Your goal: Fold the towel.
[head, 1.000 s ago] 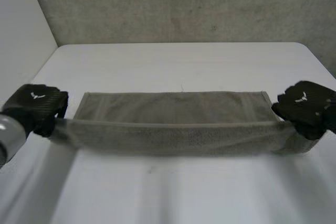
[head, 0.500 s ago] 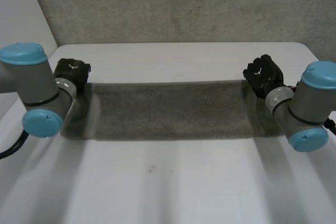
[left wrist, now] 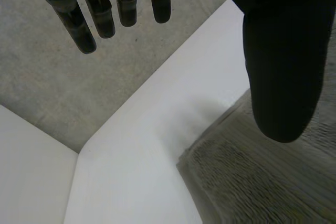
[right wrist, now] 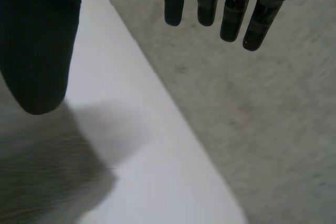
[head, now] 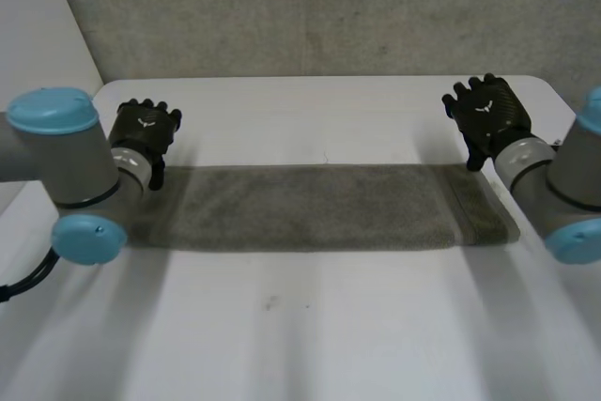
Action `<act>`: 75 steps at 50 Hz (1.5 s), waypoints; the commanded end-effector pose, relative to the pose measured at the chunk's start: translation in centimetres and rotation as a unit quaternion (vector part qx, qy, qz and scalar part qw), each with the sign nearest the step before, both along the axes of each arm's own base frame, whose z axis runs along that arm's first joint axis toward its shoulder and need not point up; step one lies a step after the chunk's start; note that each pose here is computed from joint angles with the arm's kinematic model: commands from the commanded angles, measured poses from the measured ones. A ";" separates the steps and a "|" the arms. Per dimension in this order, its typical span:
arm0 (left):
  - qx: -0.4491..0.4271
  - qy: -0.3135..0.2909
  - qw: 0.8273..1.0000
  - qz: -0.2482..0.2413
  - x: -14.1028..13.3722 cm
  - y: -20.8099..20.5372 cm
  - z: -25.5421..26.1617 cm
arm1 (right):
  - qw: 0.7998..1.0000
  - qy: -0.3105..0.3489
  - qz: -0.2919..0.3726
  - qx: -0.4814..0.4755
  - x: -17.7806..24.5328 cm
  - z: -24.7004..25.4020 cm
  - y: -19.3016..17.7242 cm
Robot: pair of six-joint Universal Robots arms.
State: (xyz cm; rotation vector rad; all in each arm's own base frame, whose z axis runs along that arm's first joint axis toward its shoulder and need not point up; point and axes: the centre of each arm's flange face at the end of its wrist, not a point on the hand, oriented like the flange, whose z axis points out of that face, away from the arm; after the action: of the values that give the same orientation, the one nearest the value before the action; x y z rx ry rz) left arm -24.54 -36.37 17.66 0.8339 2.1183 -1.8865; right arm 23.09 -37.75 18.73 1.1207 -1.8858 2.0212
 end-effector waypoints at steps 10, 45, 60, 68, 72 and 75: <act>0.002 0.165 0.984 -0.074 0.9 6.7 6.4 | 0.967 -0.024 -0.014 0.252 -4.7 -1.8 5.0; 0.063 0.307 0.947 -0.062 3.8 5.7 6.2 | 0.979 0.032 -0.035 0.197 -7.4 -6.8 2.1; 0.062 0.308 0.947 -0.065 3.6 5.9 6.3 | 0.982 0.027 -0.129 0.136 -12.9 -2.0 0.4; 0.062 0.308 0.947 -0.065 3.5 6.0 6.3 | 0.971 0.067 -0.188 0.131 -18.4 -0.6 -0.9; 0.063 0.307 0.947 -0.066 3.5 6.0 6.3 | 0.969 0.097 -0.191 0.122 -19.1 0.5 -1.2; 0.063 0.307 0.947 -0.066 3.5 6.0 6.3 | 0.972 0.093 -0.188 0.109 -18.3 1.7 -1.6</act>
State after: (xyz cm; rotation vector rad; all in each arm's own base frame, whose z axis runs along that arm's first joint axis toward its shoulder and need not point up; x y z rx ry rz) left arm -21.03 -30.39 24.00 0.4424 2.6056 -2.3337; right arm 4.73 -38.74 18.67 0.8497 -2.1257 1.4930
